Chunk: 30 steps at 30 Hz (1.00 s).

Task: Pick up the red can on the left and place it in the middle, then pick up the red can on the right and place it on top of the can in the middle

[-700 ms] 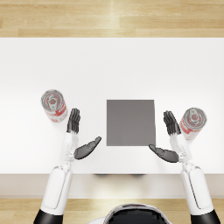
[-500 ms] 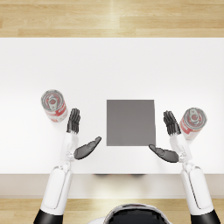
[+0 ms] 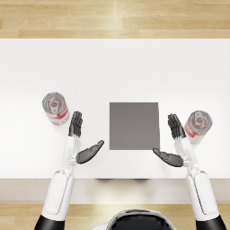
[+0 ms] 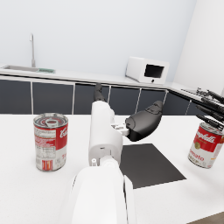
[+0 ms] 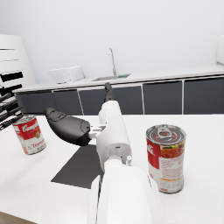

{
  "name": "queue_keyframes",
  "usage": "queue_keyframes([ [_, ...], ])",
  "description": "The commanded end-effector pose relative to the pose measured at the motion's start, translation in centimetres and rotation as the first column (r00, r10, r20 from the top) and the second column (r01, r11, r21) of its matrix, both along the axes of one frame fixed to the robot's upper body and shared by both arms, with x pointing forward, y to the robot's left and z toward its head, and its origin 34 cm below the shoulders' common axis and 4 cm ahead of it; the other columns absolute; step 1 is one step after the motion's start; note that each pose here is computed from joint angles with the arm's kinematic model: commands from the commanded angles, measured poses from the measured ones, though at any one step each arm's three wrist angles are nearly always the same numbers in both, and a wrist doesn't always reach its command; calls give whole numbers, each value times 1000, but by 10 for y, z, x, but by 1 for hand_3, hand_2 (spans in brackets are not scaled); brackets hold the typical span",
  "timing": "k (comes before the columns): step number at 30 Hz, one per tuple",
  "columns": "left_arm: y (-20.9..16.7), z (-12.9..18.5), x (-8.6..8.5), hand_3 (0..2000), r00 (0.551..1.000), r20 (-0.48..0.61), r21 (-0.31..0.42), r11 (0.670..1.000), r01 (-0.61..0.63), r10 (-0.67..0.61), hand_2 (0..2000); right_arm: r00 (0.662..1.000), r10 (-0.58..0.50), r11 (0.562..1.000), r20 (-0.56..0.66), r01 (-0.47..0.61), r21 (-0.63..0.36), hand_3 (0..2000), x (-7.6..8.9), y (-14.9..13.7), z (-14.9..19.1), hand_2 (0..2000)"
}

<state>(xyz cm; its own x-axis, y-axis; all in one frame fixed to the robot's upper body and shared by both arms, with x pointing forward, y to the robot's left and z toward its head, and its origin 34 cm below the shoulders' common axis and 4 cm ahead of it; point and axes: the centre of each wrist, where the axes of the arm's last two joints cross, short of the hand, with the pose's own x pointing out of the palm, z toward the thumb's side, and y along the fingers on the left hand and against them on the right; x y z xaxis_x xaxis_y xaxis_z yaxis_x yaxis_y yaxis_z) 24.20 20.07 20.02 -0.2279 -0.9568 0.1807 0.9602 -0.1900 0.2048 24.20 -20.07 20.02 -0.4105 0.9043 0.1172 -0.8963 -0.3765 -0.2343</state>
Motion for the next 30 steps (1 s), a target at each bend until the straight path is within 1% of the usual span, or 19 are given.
queue_keyframes([
  [1,0,0,0,0,1000,0,0,1000,0,0,0,1000,0,1000,0,0,0,0,0,0,0,0],
  [2,0,0,0,0,1000,0,0,1000,0,0,0,1000,0,1000,0,0,0,0,0,0,0,0],
  [3,-6,-6,1,0,999,-24,6,1000,22,-21,0,1000,0,1000,0,0,0,0,0,0,0,0],
  [4,-6,-5,1,0,999,14,3,999,42,-42,0,999,21,1000,-24,-22,-6,0,1,6,-6,0],
  [7,2,13,6,0,990,137,-32,999,33,-29,0,996,-55,997,77,51,63,0,-2,5,9,0],
  [8,7,20,12,0,984,178,-9,1000,-3,4,0,987,-92,995,129,87,46,0,-3,2,17,0],
  [10,14,27,18,0,971,232,50,996,-69,56,0,967,-156,987,202,159,1,0,-4,-4,25,0],
  [12,23,33,22,0,956,273,108,984,-143,109,0,943,-214,971,255,233,-50,0,-3,-10,29,0],
  [15,37,44,30,0,923,337,187,947,-261,188,0,897,-280,936,341,333,-110,0,-3,-19,40,0],
  [17,49,51,36,0,900,363,208,920,-331,242,0,869,-322,913,376,390,-118,0,-4,-28,46,0],
  [20,65,55,44,0,879,366,210,893,-398,306,0,832,-381,883,403,457,-110,0,-4,-43,52,0],
  [22,77,52,53,0,872,342,205,878,-432,350,0,819,-413,866,399,489,-107,0,-5,-51,51,0],
  [25,89,37,68,0,881,265,212,867,-450,393,0,812,-449,847,372,519,-111,0,-4,-60,43,0],
  [27,93,21,76,0,892,196,226,866,-445,407,0,814,-472,837,339,535,-119,0,0,-66,35,0],
  [30,95,0,82,0,902,117,245,868,-432,416,0,828,-495,827,264,542,-147,0,5,-72,15,0],
])
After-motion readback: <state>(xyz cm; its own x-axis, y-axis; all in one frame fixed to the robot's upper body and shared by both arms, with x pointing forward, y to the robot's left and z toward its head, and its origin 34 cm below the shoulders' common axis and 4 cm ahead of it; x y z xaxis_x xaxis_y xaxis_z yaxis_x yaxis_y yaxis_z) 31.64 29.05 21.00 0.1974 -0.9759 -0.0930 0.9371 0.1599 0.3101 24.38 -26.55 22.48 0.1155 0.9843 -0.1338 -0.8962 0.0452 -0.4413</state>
